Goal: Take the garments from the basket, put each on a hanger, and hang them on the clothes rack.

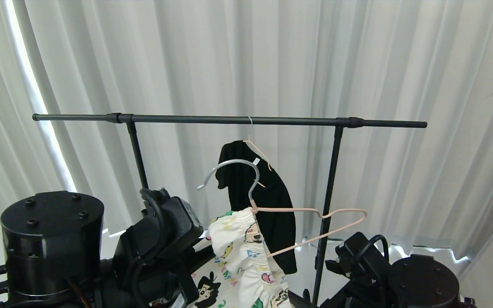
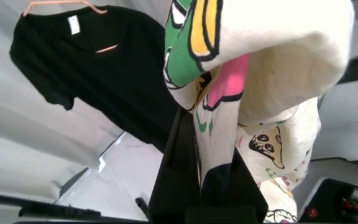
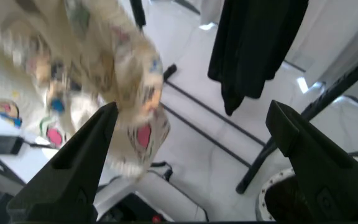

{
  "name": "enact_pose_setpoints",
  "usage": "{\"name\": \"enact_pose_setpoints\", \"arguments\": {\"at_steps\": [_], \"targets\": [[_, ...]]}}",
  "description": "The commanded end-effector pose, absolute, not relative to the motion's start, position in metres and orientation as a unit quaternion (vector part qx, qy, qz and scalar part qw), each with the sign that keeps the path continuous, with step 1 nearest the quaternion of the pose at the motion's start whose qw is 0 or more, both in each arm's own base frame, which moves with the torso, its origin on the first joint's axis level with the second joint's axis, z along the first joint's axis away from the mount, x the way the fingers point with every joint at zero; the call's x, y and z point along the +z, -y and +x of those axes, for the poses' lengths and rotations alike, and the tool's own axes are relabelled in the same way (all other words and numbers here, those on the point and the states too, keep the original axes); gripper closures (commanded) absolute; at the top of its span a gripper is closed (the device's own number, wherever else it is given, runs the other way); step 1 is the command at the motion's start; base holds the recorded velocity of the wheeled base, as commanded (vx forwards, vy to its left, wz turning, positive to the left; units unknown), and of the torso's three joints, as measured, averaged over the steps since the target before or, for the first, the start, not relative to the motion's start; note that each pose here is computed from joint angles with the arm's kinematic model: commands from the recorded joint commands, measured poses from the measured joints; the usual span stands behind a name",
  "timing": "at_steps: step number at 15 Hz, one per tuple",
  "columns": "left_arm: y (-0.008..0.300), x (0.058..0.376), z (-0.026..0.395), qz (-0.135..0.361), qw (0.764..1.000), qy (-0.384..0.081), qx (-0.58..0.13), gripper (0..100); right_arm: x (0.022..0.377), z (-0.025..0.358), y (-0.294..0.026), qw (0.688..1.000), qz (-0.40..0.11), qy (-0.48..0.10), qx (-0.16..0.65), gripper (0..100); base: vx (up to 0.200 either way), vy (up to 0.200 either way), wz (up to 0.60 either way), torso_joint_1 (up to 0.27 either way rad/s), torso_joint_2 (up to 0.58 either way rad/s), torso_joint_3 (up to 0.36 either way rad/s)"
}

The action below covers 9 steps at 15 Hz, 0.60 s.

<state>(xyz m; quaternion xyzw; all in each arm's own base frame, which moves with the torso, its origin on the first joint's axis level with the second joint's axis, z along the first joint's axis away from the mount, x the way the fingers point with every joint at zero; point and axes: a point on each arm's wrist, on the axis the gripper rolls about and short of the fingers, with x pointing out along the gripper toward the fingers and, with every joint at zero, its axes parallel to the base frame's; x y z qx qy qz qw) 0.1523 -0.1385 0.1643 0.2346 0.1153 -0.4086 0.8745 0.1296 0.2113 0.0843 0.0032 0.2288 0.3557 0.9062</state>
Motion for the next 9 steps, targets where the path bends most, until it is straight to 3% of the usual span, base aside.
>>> {"name": "enact_pose_setpoints", "arguments": {"at_steps": [1,6,9], "targets": [[0.141,0.165,0.152,0.235,0.873,-0.114,-0.412,100,0.079,0.123,-0.218,0.899,-0.018,-0.232,0.371,0,0.000,0.000,0.00,0.000,0.00,0.000],[0.146,0.173,0.155,0.232,0.875,-0.100,-0.414,100,0.066,0.113,-0.237,0.884,-0.041,-0.245,0.397,0,0.000,0.000,0.00,0.000,0.00,0.000],[0.145,0.174,0.155,0.231,0.876,-0.098,-0.412,100,0.061,0.116,-0.230,0.893,-0.057,-0.247,0.372,0,0.000,0.000,0.00,0.000,0.00,0.000]]}}
